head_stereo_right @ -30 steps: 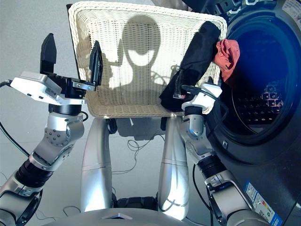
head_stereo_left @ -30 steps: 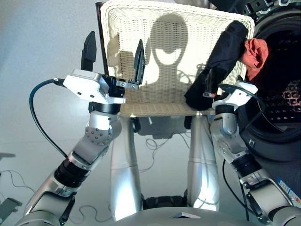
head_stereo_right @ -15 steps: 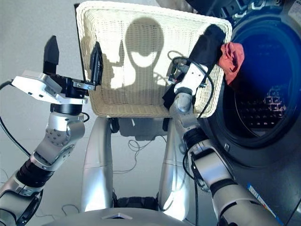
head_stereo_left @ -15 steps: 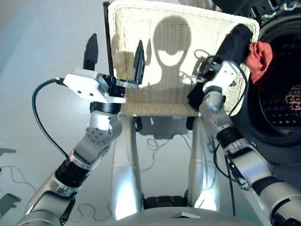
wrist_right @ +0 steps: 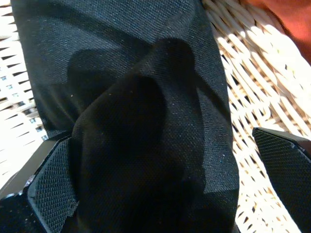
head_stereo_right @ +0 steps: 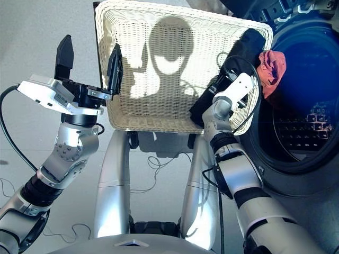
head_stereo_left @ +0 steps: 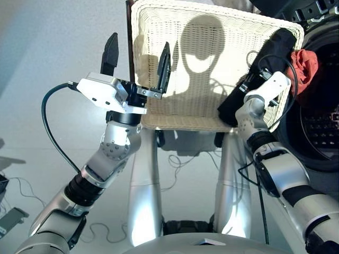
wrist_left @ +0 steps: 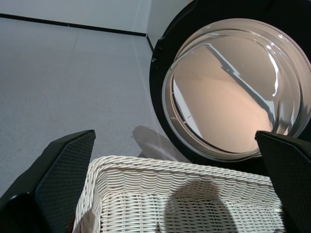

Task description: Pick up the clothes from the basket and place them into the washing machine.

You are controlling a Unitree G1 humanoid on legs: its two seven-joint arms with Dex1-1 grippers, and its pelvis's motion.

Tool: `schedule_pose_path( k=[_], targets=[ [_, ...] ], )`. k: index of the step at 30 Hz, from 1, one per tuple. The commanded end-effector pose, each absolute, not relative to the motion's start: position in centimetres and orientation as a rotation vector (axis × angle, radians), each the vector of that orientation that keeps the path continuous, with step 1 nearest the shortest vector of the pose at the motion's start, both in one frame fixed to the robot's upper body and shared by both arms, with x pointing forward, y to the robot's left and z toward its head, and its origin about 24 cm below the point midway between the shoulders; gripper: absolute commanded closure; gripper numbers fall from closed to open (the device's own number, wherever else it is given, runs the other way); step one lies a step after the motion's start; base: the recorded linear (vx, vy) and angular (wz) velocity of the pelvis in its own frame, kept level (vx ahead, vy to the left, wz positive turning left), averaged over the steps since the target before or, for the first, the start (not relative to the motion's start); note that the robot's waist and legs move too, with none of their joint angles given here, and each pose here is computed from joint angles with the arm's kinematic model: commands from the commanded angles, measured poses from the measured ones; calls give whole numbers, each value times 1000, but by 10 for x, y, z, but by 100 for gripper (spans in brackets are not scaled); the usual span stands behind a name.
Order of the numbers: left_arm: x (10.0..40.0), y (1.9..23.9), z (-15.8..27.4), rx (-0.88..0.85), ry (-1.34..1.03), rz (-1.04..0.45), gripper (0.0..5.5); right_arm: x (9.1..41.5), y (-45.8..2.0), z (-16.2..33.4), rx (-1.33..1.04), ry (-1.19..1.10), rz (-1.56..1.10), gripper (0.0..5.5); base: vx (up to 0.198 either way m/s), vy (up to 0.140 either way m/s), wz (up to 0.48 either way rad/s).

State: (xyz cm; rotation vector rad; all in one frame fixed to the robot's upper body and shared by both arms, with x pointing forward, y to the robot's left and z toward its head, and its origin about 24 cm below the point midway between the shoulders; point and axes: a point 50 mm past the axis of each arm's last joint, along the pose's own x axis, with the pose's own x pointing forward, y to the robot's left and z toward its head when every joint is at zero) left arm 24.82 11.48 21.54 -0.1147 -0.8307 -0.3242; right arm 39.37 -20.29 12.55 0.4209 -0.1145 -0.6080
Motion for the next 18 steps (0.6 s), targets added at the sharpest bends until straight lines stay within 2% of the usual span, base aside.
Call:
schedule_pose_path(
  k=[1,2,3,12,18],
  targets=[
    [229,104,230,-200,-929,-411,0,391,-224,127,468,-121,-686,136,0,0,0],
    [229,104,231,-200,-929,-412,0,391,-223,128,462,-121,-675,397,0,0,0],
    [229,104,231,-200,-928,-417,0,392,-221,128,463,-122,-656,550,0,0,0],
    [230,106,229,-210,-912,-426,0,392,-218,126,475,-134,-545,550,0,0,0],
    [232,110,226,-195,-895,-400,0,382,-213,126,482,-205,-408,550,46,3,8]
  ],
)
